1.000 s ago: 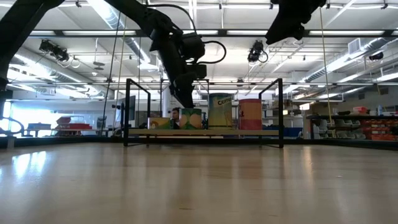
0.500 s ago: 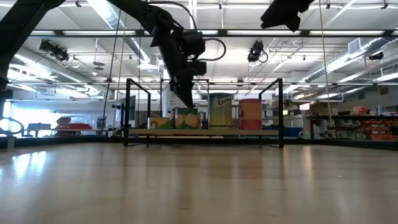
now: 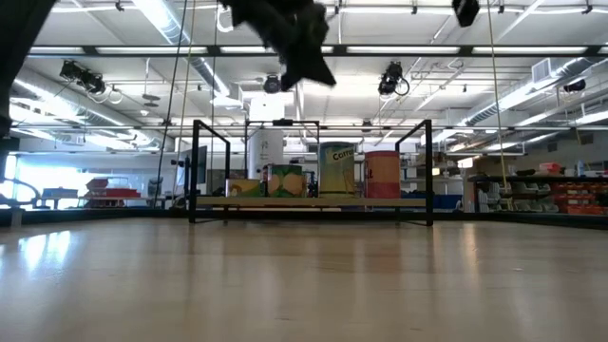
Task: Pick and place cans onto a shelf
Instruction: Return to Home Position
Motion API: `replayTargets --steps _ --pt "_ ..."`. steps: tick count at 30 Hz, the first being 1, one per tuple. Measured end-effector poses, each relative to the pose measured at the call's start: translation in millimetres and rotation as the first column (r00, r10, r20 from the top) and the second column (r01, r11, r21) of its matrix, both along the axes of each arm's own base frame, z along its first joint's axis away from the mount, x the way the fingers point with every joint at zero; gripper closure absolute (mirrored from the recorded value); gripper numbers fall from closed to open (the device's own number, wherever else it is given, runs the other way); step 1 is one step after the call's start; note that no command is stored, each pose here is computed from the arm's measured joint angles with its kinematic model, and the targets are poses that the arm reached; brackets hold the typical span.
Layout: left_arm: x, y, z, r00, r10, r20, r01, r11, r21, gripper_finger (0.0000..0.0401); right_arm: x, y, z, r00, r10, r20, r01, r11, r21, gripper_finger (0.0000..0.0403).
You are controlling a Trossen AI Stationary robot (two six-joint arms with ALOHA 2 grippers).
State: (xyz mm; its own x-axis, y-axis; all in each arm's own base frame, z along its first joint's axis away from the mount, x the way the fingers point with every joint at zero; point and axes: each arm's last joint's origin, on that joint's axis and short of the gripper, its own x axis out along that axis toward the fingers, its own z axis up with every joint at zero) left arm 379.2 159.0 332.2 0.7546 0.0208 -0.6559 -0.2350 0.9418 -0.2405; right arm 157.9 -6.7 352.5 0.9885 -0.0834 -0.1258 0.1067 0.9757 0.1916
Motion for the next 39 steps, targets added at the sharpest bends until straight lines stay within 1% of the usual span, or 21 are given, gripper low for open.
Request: replayTargets --steps 3,5,7,10,13,14,16,19,22,24,25,27,30,32,33,34,35,36,37,38,39 --pt "-13.0 -20.7 28.1 0.998 -0.01 0.058 0.01 1.0 0.005 0.0398 -20.6 7.5 9.4 0.995 0.068 0.07 -0.068 0.998 0.004 0.0398" --pt "-25.4 -32.6 43.1 0.995 -0.025 0.098 0.023 0.999 0.024 0.0398 -33.0 9.3 13.2 0.991 0.087 0.102 -0.088 0.996 -0.001 0.0398" --pt "-37.4 -42.2 48.4 0.994 -0.024 0.11 0.022 1.0 0.02 0.0398 -45.5 10.3 13.3 0.99 0.094 0.104 -0.097 0.995 0.026 0.0394" --pt "-54.5 -50.9 43.0 0.994 -0.008 0.107 0.01 1.0 -0.014 0.0398 -60.7 10.3 13.1 0.989 0.092 0.114 -0.101 0.992 0.081 0.0386" --pt "-69.7 -60.5 41.8 0.984 0.013 0.18 -0.006 0.999 -0.038 0.0398 -72.9 9.9 18.0 0.98 0.094 0.177 -0.111 0.99 0.084 0.0382" --pt "-75.2 -63.6 43.9 0.975 0.012 0.221 -0.005 0.999 -0.036 0.0398 -77.6 9.8 20.6 0.973 0.099 0.208 -0.117 0.99 0.076 0.0382" --pt "-87.1 -70.1 50.8 0.949 0.01 0.316 -0.003 1.0 -0.023 0.0398 -87.1 10.0 24.9 0.957 0.124 0.262 -0.134 0.991 0.019 0.0385" --pt "-109.7 -77.3 55.4 0.912 0.019 0.409 -0.017 1.0 -0.008 0.0398 -101.8 8.8 28.6 0.941 0.116 0.319 -0.104 0.993 -0.056 0.0392" --pt "-138.8 -87.4 57.9 0.886 0.022 0.464 -0.022 1.0 -0.006 0.0399 -112.0 7.9 27.9 0.936 0.102 0.337 -0.089 0.995 -0.052 0.0396" --pt "-160.7 -95.1 56.0 0.882 0.027 0.47 -0.034 0.999 0.006 0.0399 -115.4 7.8 28.4 0.931 0.102 0.35 -0.09 0.995 -0.052 0.0395" --pt "-172.0 -97.8 54.7 0.884 0.046 0.465 -0.063 0.998 0.021 0.0399 -116.8 7.8 28.7 0.928 0.102 0.357 -0.089 0.995 -0.052 0.0393" --pt "-193.3 -101.4 49.1 0.899 0.092 0.427 -0.129 0.99 0.058 0.0398 -117.9 7.7 28.9 0.926 0.098 0.366 -0.1 0.995 -0.013 0.0388" --pt "-217.3 -107.2 43.3 0.912 0.114 0.394 -0.165 0.981 0.098 0.0388 -117.4 7.8 29.4 0.924 0.094 0.371 -0.109 0.994 0.02 0.0382" --pt "-226.6 -110.5 42.4 0.909 0.121 0.398 -0.17 0.981 0.09 0.0381 -115.0 7.9 27.4 0.927 0.098 0.361 -0.106 0.994 0.001 0.0381" --pt "-229.2 -111.6 41.2 0.907 0.143 0.397 -0.179 0.982 0.054 0.0378 -112.4 8.2 23.8 0.931 0.105 0.348 -0.107 0.994 -0.015 0.0381" --pt "-231.8 -112.9 41.0 0.906 0.145 0.398 -0.174 0.984 0.038 0.0376 -109.7 8.5 19.9 0.936 0.112 0.334 -0.109 0.994 -0.028 0.0382" --pt "-234.6 -114.5 39.9 0.91 0.133 0.394 -0.156 0.987 0.029 0.0374 -106.9 8.7 15.9 0.94 0.117 0.319 -0.113 0.993 -0.033 0.0382" --pt "-237.5 -117.3 37.7 0.919 0.087 0.383 -0.109 0.993 0.036 0.0374 -103.4 9.2 11.1 0.942 0.128 0.31 -0.124 0.992 -0.031 0.0383" --pt "-240.7 -120.7 35.9 0.921 0.019 0.388 -0.046 0.997 0.06 0.0374 -99.7 9.7 6.4 0.941 0.139 0.309 -0.141 0.99 -0.015 0.0383" --pt "-244.6 -124.2 34.1 0.912 -0.045 0.408 0.007 0.996 0.094 0.0375 -95.5 10.3 0.6 0.941 0.148 0.304 -0.159 0.987 0.011 0.0383" --pt "-249.0 -127.0 31.0 0.897 -0.083 0.433 0.032 0.992 0.122 0.0376 -90.7 10.9 -6.8 0.943 0.155 0.295 -0.175 0.984 0.043 0.0382"
